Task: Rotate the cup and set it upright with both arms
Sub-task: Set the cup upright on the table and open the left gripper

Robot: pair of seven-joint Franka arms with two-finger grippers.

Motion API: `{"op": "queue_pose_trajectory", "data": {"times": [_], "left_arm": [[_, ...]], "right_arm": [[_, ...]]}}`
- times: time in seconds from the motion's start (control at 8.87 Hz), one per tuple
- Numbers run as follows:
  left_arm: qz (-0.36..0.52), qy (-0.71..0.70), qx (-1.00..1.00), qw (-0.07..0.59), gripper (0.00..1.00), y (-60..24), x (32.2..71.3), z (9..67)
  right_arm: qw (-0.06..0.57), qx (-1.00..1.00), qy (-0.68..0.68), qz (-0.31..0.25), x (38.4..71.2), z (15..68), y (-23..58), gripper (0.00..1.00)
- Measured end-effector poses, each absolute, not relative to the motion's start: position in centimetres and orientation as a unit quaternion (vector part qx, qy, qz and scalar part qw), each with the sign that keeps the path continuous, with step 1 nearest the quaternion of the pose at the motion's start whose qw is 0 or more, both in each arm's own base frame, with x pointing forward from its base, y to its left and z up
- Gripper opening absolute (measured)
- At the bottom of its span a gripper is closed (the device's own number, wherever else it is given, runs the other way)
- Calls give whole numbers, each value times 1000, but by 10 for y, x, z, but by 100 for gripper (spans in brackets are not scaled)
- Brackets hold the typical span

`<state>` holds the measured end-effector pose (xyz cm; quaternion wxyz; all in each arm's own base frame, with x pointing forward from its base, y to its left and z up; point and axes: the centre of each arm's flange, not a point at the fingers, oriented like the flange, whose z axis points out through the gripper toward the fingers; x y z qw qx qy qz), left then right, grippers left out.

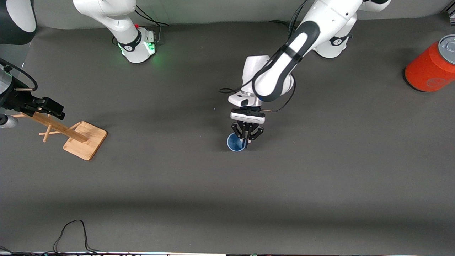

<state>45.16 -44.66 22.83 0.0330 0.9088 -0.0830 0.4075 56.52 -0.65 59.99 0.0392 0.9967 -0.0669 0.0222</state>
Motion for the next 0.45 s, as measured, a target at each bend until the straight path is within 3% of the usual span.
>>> {"op": "queue_pose_trajectory", "data": {"times": [0.34,0.45], "left_arm": [[425,-70,902,31,11,-464,432,211],[426,-68,901,33,26,-466,433,213]], "right_arm": [[27,997,-72,27,566,594,-9,100],[27,997,-72,22,565,589,-9,100]]}}
